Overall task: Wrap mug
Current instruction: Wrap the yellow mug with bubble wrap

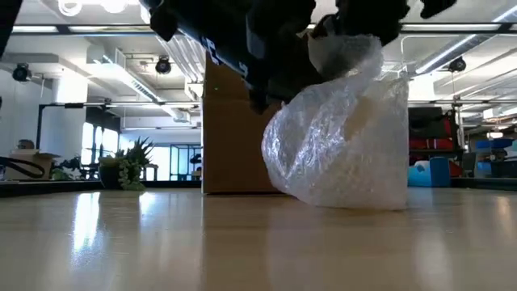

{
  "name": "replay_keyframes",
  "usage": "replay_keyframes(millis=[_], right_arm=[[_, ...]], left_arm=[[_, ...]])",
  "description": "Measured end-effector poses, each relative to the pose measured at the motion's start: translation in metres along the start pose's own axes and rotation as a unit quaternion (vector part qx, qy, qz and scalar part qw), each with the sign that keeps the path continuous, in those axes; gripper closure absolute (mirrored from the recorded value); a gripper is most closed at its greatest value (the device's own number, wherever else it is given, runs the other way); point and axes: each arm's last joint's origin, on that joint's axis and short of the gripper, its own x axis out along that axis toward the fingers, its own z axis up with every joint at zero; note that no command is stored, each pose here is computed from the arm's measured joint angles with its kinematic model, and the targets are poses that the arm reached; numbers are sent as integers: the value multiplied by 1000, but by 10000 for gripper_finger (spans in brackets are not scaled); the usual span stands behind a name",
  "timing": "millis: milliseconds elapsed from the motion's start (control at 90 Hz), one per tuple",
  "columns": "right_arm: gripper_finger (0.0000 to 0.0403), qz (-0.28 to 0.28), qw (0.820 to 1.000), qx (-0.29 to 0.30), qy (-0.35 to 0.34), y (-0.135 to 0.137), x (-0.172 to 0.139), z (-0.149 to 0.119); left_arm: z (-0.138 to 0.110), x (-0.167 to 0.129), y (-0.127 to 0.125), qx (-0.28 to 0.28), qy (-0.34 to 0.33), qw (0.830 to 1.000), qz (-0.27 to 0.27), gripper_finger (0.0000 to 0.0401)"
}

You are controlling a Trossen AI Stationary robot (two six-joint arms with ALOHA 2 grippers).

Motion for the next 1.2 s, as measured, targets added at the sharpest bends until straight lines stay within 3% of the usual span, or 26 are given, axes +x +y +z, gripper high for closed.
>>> replay_keyframes(millis=[322,544,667,833,1011,1200], right_arm=[[401,-10,998,23,61,-1,25,-25],[401,-9,998,27,54,-2,27,-27],[401,-8,998,28,47,-1,28,-26],[401,-7,999,29,45,-1,28,-26],[401,-7,999,30,42,-1,28,-25],[401,-7,999,30,41,-1,28,-25]], left_arm=[[21,-34,-11,4,33,999,-8,401],[26,-62,-15,-2,53,999,10,401],[15,-58,-17,-6,78,997,14,401],[-9,-33,-22,-12,102,994,-22,401],[-2,-18,-24,1,38,999,-20,401],[22,-33,-24,48,-10,999,9,401]])
